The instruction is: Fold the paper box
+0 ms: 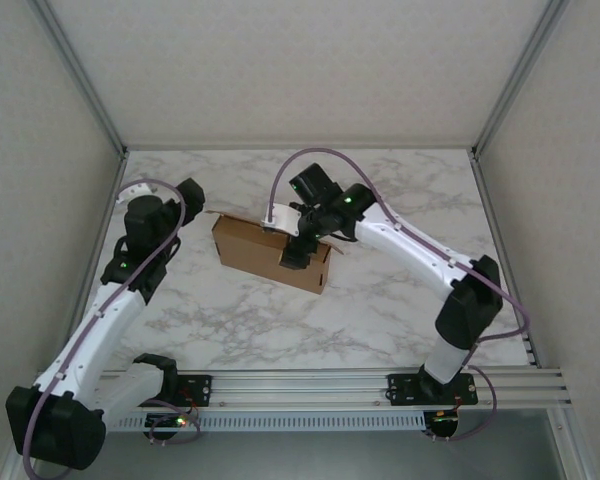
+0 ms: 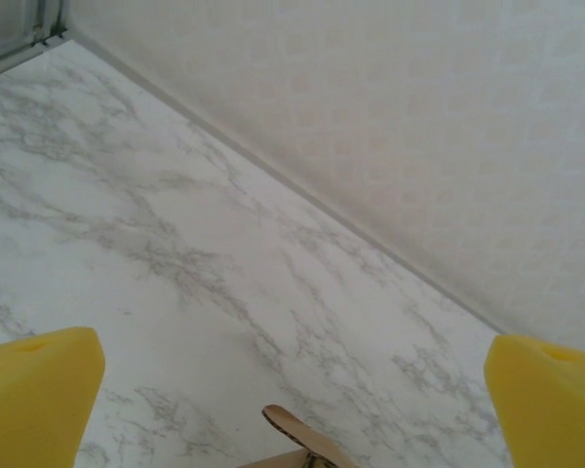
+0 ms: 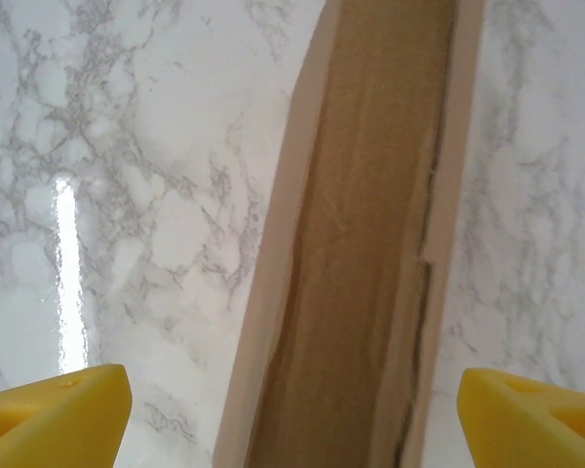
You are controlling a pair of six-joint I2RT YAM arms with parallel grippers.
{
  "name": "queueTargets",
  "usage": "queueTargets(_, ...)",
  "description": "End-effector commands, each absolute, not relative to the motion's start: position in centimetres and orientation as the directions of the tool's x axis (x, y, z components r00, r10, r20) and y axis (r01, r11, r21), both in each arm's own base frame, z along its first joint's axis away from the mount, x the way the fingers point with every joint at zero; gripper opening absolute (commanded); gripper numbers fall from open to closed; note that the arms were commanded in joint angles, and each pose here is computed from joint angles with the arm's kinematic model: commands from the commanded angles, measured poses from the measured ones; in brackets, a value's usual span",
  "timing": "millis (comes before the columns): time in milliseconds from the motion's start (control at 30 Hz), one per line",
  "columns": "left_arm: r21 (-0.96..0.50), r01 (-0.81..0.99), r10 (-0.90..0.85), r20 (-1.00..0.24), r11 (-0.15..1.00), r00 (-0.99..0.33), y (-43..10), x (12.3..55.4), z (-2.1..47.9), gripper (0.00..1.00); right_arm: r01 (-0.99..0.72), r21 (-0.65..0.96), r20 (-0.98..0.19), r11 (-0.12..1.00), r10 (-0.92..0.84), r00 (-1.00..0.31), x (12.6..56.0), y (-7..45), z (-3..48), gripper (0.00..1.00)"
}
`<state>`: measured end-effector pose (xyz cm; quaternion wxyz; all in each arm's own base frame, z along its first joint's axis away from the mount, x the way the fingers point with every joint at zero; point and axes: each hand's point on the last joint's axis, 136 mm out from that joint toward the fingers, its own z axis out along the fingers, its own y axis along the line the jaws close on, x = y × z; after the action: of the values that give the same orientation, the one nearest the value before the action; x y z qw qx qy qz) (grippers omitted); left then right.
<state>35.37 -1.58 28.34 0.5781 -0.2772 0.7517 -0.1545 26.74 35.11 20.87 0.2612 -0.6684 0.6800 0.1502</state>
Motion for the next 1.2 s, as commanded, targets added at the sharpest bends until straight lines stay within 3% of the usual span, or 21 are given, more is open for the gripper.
queueTargets(0,-0.59,-0.194,-0.617,-0.775,0.784,-0.138,-1.6,34.6,30.1,1.0,-0.999,-0.053,-0.546,-0.01,-0.837,0.037,25.6,35.7,20.0,0.86)
queueTargets(200,-0.602,-0.179,-0.625,-0.768,0.779,-0.138,-1.7,33.8,30.4,1.0,-0.998,-0.036,-0.517,-0.055,-0.854,0.066,26.2,36.6,18.5,0.78)
queueTargets(567,-0.602,-0.176,-0.625,-0.77,0.779,-0.132,-1.7,33.5,30.6,1.0,-0.977,-0.184,-0.376,-0.104,-0.911,0.168,27.8,35.5,15.6,0.65)
queueTargets(767,-0.604,-0.174,-0.627,-0.766,0.778,-0.141,-1.9,33.8,30.3,1.0,-0.97,-0.239,-0.464,-0.051,-0.871,0.161,27.9,36.0,18.8,0.67)
queueTargets(1033,-0.606,-0.172,-0.628,-0.765,0.777,-0.141,-1.9,33.7,30.4,1.0,-0.981,-0.19,-0.517,-0.044,-0.845,0.138,26.9,36.5,20.4,0.68)
queueTargets(1167,-0.604,-0.174,-0.627,-0.767,0.777,-0.139,-1.8,33.6,30.3,1.0,-0.982,-0.189,-0.618,0.026,-0.78,0.098,27.4,37.3,23.4,0.76)
